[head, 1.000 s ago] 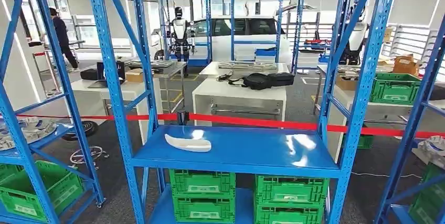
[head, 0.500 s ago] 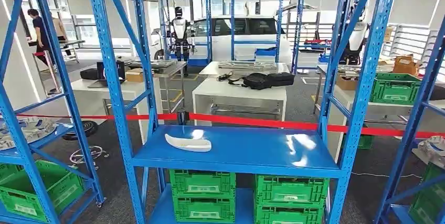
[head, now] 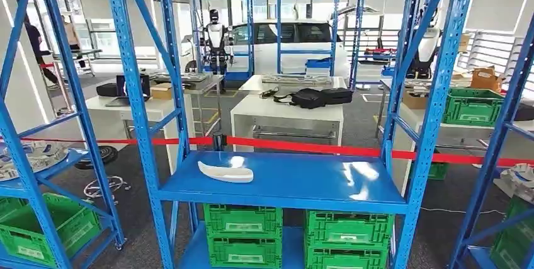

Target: Take the parts from the cabinet and place them on the table.

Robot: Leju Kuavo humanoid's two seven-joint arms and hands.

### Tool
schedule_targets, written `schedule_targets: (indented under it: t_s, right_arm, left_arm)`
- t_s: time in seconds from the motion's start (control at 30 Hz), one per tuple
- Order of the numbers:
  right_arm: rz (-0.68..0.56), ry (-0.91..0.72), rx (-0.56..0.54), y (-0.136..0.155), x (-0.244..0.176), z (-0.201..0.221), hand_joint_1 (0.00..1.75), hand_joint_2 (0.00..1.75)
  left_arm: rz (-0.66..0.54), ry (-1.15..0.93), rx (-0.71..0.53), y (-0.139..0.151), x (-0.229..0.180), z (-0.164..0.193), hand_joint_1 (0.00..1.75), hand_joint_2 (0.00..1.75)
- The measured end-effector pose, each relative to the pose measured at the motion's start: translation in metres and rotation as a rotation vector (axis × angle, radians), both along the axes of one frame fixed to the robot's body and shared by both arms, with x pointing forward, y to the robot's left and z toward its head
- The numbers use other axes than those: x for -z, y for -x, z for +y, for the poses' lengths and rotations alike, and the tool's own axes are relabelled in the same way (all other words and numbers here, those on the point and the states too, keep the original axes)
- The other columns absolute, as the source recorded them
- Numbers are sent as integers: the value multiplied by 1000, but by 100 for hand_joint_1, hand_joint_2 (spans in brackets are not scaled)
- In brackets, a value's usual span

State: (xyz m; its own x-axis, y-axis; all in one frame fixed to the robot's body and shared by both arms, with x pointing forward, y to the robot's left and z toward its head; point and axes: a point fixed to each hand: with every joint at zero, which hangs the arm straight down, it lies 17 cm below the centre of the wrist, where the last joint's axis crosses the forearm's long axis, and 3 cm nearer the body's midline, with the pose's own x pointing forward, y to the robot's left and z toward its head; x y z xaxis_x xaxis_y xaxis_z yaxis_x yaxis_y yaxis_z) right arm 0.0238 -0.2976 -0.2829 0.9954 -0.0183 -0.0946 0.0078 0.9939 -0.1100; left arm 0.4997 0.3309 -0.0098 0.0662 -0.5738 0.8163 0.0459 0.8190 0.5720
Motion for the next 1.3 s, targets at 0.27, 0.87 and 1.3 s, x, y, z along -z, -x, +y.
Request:
schedule_targets:
  t_s: [0.27, 0.87, 1.3]
  right_arm:
    - [-10, 22, -72, -1, 0, -13, 0, 0]
    - [-263, 272, -215, -78, -18, -125, 0, 0]
    - [-296, 271, -308, -90, -21, -129, 0, 0]
  left_arm:
    - [-159, -153, 117, -82, -113, -19, 0, 0]
    - [-349, -497, 111, -151, -270, -16, 0, 0]
    - [-484, -932, -2, -153, -300, -24, 0, 0]
